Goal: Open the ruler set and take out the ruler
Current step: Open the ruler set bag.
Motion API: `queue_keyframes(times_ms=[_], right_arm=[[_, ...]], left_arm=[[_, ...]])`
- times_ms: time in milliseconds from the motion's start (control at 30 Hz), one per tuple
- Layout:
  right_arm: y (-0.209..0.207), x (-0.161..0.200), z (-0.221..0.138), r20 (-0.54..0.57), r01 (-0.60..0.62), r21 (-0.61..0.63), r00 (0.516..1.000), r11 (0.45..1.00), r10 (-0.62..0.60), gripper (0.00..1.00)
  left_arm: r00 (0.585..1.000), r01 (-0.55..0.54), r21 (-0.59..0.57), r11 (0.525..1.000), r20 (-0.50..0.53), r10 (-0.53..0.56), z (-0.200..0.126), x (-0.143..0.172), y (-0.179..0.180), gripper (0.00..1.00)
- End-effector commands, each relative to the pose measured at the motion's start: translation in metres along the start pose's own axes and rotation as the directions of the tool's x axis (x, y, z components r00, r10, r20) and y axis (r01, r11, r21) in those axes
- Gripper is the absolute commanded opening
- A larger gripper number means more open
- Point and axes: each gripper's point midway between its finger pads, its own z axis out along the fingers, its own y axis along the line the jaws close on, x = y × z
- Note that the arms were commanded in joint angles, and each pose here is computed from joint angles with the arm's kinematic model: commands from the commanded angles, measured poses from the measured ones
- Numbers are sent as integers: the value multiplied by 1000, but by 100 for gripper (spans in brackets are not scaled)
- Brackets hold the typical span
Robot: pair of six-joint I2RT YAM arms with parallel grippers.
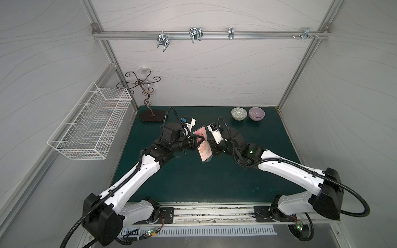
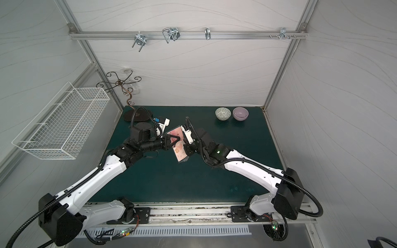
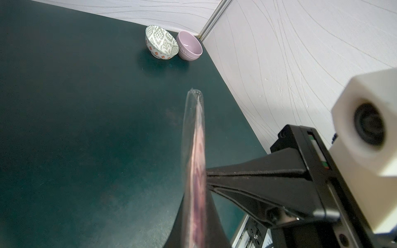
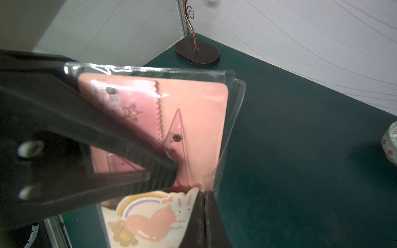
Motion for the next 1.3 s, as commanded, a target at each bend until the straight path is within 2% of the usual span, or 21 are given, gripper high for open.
queue_keyframes(times_ms=[0, 233, 333, 567, 933, 1033, 1133, 1233, 1267], right_arm=[[-29, 33, 7, -119, -14, 106, 993, 994, 27, 0], [-38, 34, 8, -113, 3, 165, 993, 986, 16, 0], [-45, 36, 12, -133, 24, 238, 991, 971, 8, 0], [-50, 27, 15, -83, -3, 250, 996, 968, 25, 0], [-77, 34, 22, -123, 50, 356, 992, 933, -6, 0], [-80, 31, 18, -120, 48, 354, 993, 934, -6, 0], [-87, 24, 3, -91, -24, 297, 994, 955, 53, 0], [-81, 14, -26, -12, -44, 188, 999, 981, 47, 0], [-75, 13, -36, 24, -23, 150, 1000, 988, 20, 5]], left_arm=[[988, -99, 107, 989, 130, 85, -21, -37, -41, 0], [987, -100, 109, 989, 136, 85, -20, -37, -40, 0], [987, -98, 108, 989, 141, 82, -20, -36, -39, 0], [988, -93, 114, 989, 130, 78, -16, -33, -38, 0], [988, -98, 109, 989, 131, 83, -20, -30, -38, 0], [988, -104, 106, 989, 123, 90, -19, -27, -36, 0], [989, -96, 101, 990, 122, 83, -17, -25, -33, 0], [991, -95, 106, 990, 107, 84, -17, -25, -35, 0], [990, -97, 108, 989, 109, 85, -17, -26, -36, 0]])
